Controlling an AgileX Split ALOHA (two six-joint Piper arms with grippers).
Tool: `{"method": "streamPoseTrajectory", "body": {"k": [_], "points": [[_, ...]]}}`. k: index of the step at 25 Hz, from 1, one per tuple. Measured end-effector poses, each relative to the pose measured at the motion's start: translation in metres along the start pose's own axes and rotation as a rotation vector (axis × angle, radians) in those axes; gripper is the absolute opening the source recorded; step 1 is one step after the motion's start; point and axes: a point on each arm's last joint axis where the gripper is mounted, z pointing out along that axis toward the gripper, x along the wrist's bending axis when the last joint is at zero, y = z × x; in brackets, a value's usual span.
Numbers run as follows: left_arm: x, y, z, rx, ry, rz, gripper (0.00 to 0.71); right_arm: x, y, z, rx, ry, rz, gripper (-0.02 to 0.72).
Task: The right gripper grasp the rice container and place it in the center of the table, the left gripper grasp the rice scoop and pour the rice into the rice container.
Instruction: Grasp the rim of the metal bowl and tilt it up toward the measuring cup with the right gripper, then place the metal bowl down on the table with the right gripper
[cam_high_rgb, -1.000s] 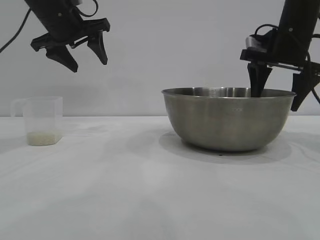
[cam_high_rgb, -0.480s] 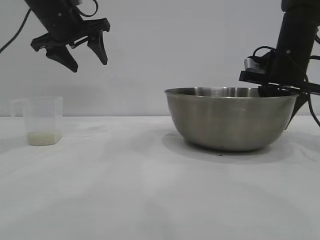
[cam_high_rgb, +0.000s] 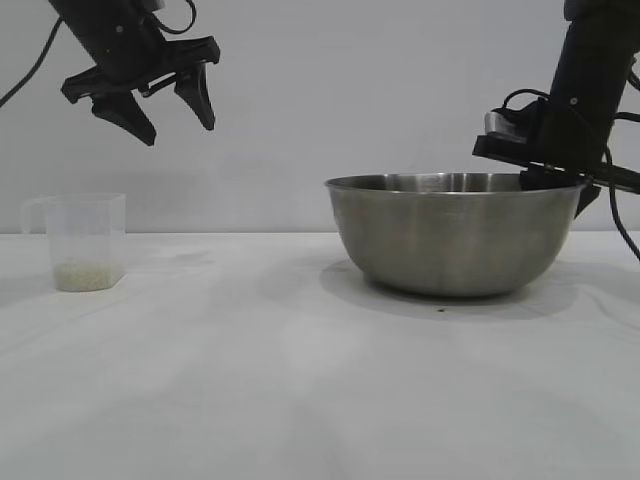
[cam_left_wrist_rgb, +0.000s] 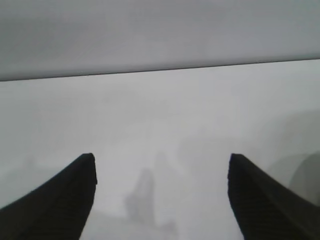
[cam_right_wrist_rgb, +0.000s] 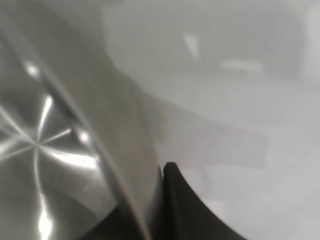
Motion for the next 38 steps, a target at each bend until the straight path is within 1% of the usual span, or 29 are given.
{"method": "streamPoseTrajectory", "body": {"k": [2,6,9,16,27,28,36,37,38], "points": [[0.000,0.000,0.000,0.000,0.000,0.000,0.492,0.013,0.000,0.003,0.004,0.016,-0.021,0.000],[0.000,0.000,0.000,0.000,0.000,0.000,0.492,0.038,-0.002,0.011,0.021,0.025,-0.074,0.000],[0.000,0.000,0.000,0.000,0.000,0.000,0.492,0.047,-0.003,0.014,0.030,0.027,-0.093,0.000],[0.000,0.000,0.000,0.004,-0.001,0.000,0.492,0.045,-0.004,0.035,0.072,0.026,-0.089,0.000],[0.000,0.000,0.000,0.005,-0.001,0.000,0.492,0.045,-0.004,0.037,0.077,0.027,-0.089,0.000],[0.000,-0.001,0.000,0.007,-0.002,0.000,0.492,0.045,-0.004,0.037,0.075,0.027,-0.089,0.056],[0.000,-0.001,0.000,0.007,-0.002,0.000,0.492,0.046,-0.004,0.037,0.074,0.035,-0.086,0.056],[0.000,-0.001,0.000,0.007,-0.002,0.000,0.492,0.046,-0.004,0.037,0.073,0.039,-0.084,0.101],[0.000,-0.001,0.000,0.007,-0.002,0.000,0.492,0.047,-0.004,0.037,0.073,0.043,-0.083,0.128]]}}
